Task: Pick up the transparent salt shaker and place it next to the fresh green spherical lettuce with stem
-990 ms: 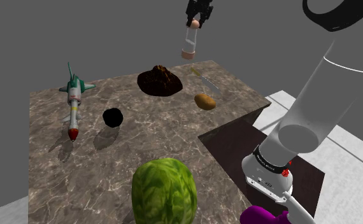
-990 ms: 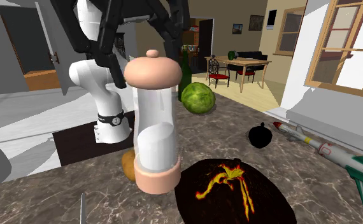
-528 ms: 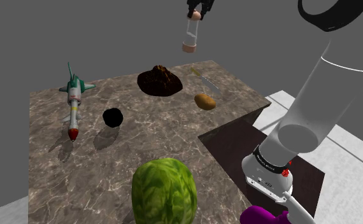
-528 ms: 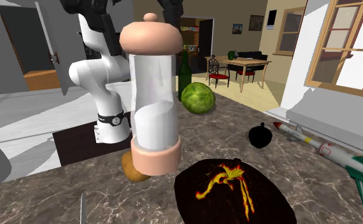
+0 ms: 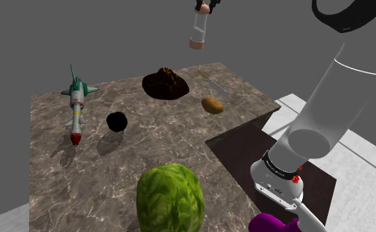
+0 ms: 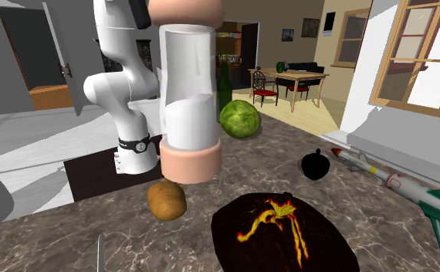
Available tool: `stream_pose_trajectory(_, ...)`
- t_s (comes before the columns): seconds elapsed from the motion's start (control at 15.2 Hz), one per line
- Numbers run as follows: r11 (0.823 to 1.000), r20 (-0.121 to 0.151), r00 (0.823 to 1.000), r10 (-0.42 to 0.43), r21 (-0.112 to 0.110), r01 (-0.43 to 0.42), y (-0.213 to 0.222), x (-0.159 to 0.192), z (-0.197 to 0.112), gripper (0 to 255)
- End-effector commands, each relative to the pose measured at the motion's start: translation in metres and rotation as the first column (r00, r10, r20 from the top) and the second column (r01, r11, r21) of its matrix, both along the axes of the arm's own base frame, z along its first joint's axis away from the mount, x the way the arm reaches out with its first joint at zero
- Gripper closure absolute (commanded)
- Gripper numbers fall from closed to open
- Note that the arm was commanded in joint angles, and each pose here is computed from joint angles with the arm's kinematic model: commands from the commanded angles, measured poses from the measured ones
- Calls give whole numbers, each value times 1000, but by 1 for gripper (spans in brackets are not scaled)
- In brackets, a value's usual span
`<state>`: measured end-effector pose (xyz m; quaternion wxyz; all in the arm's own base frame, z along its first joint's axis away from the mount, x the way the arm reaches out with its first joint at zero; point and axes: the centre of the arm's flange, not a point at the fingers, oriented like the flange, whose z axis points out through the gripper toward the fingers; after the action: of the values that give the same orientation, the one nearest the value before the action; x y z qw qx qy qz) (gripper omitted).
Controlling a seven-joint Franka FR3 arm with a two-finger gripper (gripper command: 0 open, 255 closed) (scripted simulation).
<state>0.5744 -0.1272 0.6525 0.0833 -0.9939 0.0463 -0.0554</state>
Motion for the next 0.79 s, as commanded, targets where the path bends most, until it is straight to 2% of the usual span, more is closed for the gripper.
stream_pose_trajectory(0.0,1000,0,1000,0,0,0,19,-14,2,255)
stream_pose_trajectory(0.73,1000,0,1000,0,0,0,136,-99,3,255)
